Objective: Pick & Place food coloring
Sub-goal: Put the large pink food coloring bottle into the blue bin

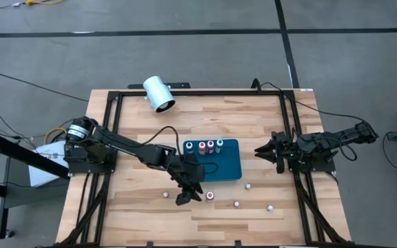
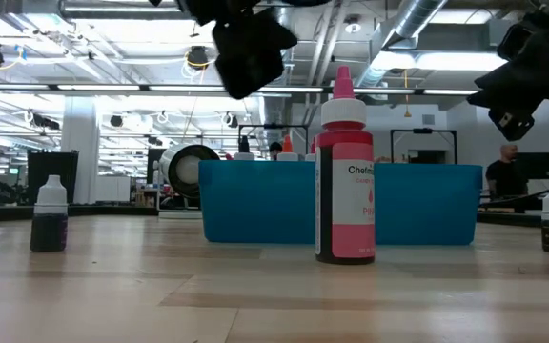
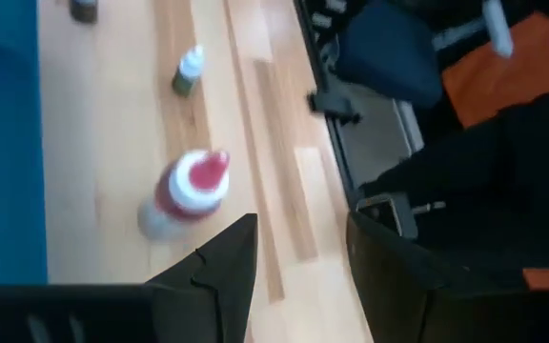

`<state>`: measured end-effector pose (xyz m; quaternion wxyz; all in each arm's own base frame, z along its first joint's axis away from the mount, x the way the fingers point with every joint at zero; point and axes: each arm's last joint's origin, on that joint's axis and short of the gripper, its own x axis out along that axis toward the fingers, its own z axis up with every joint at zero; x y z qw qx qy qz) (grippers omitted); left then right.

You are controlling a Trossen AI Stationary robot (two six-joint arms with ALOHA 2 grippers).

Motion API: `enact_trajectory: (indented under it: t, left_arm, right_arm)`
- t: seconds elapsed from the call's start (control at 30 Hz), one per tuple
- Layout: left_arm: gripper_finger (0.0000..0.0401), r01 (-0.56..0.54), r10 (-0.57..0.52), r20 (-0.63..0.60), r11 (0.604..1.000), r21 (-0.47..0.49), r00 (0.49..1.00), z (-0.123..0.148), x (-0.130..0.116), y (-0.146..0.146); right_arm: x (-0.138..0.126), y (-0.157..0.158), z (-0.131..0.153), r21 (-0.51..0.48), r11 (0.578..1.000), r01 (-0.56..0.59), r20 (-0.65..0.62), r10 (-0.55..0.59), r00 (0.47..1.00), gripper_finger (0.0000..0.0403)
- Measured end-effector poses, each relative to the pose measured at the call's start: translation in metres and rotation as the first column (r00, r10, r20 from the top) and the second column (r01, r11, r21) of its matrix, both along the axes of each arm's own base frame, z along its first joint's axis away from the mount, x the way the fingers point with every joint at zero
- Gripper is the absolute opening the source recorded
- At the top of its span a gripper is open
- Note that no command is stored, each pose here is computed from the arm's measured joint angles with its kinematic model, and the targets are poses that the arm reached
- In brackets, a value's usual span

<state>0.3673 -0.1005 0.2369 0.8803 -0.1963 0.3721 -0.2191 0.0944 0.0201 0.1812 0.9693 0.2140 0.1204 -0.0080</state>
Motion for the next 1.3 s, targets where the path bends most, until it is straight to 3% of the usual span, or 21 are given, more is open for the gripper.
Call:
enact_trajectory:
  t: [0.17,0.33,0.57,1.3]
  left_arm:
    - [0.0153,0.054,-0.058,0.061,0.997,0.063,0.996,0.0003,0.0007,-0.0003]
    - [0.0153,0.040,-0.056,0.108,0.989,0.143,0.993,0.0002,0.0021,0.0010]
    - [0.0153,0.080,-0.133,0.178,0.957,0.278,0.975,0.0002,0.0028,0.0021]
    - [0.0153,0.039,-0.085,0.160,0.963,0.268,0.983,-0.0004,0.0028,0.0028]
  right_arm:
    - [-0.0001,-0.0010,-0.0001,-0.009,0.999,0.033,-0.003,-0.033,0.999,0.0092]
    - [-0.0003,-0.0012,-0.0012,0.009,0.999,0.043,-0.014,-0.043,0.999,0.0092]
    - [-0.0002,-0.0026,-0.0004,0.012,0.996,0.091,-0.004,-0.091,0.996,0.0092]
    - [0.0006,-0.0033,0.0031,0.071,0.988,0.133,0.032,-0.136,0.990,0.0092]
